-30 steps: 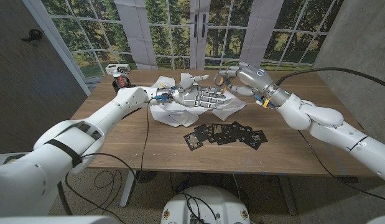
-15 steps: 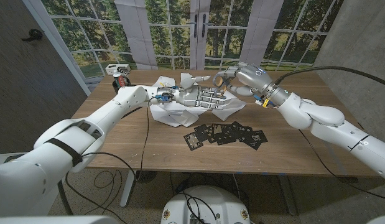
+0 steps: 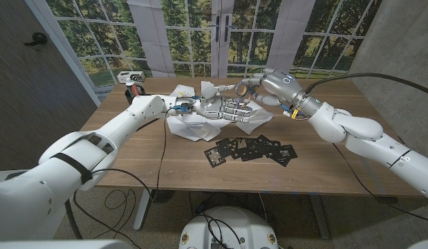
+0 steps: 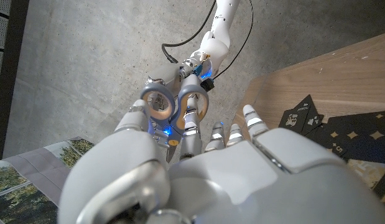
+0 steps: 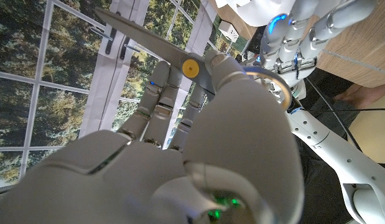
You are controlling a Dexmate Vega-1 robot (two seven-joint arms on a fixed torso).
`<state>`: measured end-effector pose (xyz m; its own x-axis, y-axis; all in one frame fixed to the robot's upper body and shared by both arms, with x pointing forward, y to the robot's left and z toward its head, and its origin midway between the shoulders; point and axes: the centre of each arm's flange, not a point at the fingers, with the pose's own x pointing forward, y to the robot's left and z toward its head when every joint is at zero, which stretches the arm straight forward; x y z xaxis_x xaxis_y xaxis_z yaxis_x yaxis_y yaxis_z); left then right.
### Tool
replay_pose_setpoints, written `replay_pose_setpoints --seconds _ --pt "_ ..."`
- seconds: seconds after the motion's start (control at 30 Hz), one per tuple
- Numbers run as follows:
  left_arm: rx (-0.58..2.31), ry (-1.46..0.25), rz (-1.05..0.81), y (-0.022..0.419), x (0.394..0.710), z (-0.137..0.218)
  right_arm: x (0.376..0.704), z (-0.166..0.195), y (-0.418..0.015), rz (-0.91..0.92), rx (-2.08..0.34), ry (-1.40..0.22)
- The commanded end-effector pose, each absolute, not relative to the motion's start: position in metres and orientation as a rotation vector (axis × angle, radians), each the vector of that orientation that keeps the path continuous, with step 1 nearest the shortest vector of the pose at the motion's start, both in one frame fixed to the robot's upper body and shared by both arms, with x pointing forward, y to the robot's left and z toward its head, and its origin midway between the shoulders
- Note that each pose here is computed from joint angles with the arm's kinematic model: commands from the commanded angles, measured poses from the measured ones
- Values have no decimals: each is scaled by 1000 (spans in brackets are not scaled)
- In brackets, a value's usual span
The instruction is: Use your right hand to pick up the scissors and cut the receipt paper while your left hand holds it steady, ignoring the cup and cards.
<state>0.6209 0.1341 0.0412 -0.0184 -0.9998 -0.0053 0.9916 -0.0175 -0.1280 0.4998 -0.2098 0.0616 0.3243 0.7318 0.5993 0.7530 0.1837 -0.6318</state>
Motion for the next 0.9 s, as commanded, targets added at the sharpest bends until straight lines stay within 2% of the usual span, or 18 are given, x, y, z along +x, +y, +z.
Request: replay_pose_setpoints --seconds 0.03,0.43,0.9 --pt "-92 126 -1591 132 624 39 498 65 -206 -34 -1546 -1423" --pt "-62 160 -1618 122 628 41 497 66 -194 1 -1584 -1470" --pt "-62 169 -1620 120 632 43 500 65 -190 -1 -1601 -1454"
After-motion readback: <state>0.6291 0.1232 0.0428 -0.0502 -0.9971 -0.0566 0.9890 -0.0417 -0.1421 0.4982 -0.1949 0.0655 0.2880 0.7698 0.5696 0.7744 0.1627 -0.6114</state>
